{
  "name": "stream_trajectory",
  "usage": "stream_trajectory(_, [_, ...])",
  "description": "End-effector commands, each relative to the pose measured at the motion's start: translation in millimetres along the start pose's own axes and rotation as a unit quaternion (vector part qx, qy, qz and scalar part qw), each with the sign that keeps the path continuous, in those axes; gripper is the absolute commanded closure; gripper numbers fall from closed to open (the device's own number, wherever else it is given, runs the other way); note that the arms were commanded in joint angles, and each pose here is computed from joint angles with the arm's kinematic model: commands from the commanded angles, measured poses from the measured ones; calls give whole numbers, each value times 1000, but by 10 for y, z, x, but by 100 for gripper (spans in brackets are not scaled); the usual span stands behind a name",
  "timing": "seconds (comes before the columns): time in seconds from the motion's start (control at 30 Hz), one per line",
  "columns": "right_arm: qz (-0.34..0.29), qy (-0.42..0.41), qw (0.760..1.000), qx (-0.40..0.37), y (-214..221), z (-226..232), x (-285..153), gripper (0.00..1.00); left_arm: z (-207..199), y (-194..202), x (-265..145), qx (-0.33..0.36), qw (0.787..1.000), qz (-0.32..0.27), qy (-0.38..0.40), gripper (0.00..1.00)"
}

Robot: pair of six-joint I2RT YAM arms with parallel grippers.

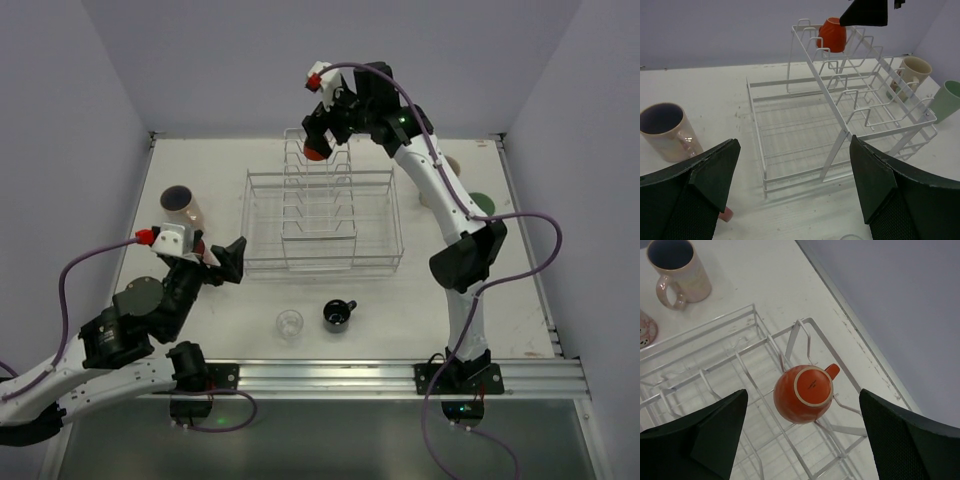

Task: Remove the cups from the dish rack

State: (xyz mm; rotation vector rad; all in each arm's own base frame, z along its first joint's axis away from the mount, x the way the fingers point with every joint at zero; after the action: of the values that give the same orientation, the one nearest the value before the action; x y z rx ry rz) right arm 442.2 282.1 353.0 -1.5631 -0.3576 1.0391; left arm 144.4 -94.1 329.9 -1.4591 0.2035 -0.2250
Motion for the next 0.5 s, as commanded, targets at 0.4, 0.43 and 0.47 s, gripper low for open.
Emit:
stream_trajectory(0.4, [25,-6,999,-23,271,-194,388,4,38,-61,28,-18,999,-18,-25,1])
stream_trajectory(0.43, [24,-6,999,-22,272,-203,393,4,31,-60,33,-17,999,-17,-24,1])
stream_trajectory(0.47, [25,-8,999,-22,285,-196,407,4,22,-63,39,-16,999,-17,-23,1])
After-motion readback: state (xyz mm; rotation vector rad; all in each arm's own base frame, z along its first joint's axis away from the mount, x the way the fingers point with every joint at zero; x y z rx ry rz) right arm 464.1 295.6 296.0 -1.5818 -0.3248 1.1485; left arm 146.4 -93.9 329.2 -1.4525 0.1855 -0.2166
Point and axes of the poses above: each gripper's point midway between its finger pads, its own x axis out along the fingers, its own z axis along the line the jaws close on, y = z × x, the point moved 5 cm from there along -x, back along the fingers, and after that the axes turned 15 degrees about x, right-handed, at the moved point
